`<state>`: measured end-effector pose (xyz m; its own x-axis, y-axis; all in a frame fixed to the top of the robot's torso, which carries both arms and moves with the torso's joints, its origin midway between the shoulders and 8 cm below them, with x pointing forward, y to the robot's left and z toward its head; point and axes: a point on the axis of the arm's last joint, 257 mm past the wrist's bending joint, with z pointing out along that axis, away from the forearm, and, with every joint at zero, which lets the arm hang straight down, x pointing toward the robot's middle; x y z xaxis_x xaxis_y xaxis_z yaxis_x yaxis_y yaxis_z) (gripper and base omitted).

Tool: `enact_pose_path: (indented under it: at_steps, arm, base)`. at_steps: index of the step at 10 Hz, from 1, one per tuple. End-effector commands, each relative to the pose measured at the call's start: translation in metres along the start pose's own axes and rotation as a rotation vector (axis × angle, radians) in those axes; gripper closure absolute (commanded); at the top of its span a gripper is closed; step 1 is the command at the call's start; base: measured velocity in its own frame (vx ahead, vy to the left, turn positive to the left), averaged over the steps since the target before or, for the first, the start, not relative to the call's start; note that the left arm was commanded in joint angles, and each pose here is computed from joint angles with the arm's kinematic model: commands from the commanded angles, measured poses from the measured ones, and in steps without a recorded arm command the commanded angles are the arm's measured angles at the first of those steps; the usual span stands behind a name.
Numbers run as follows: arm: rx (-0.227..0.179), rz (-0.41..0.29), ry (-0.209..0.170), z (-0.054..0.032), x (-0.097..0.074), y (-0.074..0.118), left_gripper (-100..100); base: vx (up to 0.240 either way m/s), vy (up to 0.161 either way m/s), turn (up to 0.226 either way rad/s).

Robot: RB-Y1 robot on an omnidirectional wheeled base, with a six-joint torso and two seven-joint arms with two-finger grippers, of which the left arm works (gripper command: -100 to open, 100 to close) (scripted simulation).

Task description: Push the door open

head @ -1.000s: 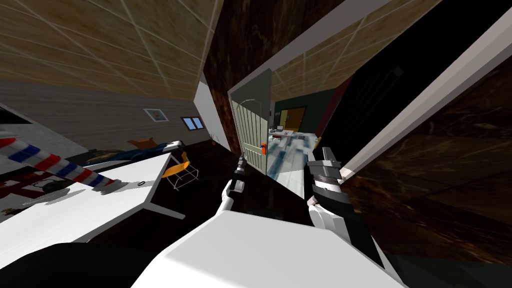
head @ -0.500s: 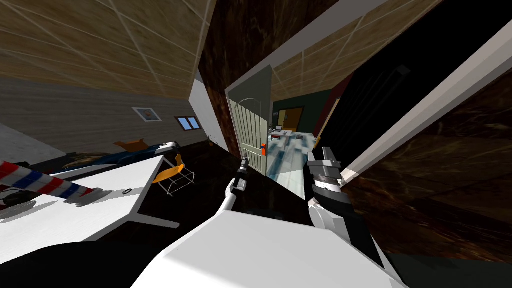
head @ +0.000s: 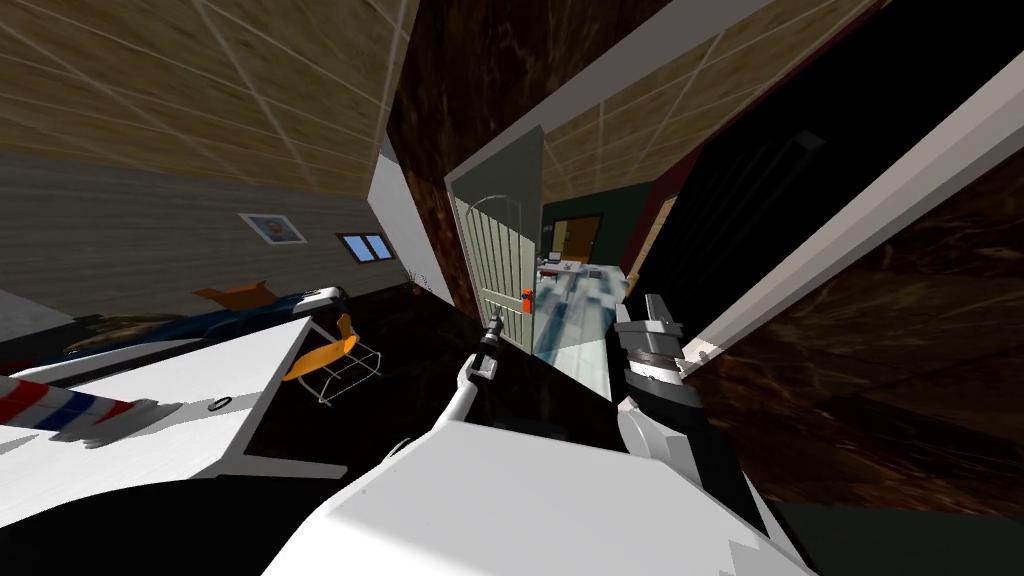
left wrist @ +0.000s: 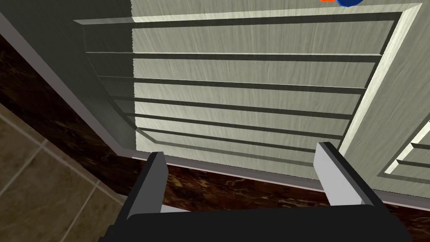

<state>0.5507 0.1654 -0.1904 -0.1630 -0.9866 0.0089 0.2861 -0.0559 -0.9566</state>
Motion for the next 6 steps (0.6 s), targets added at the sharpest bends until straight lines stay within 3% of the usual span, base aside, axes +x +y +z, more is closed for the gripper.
enact_pose_path:
  at_steps: [1, 6]
  arm:
    - [-0.017, -0.004, 0.014, 0.0063, 0.006, 0.009, -100]
    - [-0.085, -0.011, 0.048, 0.0154, 0.023, 0.041, -100]
  base:
    - [0.061, 0.058, -0.076]
    - [0.066, 0.051, -0.062]
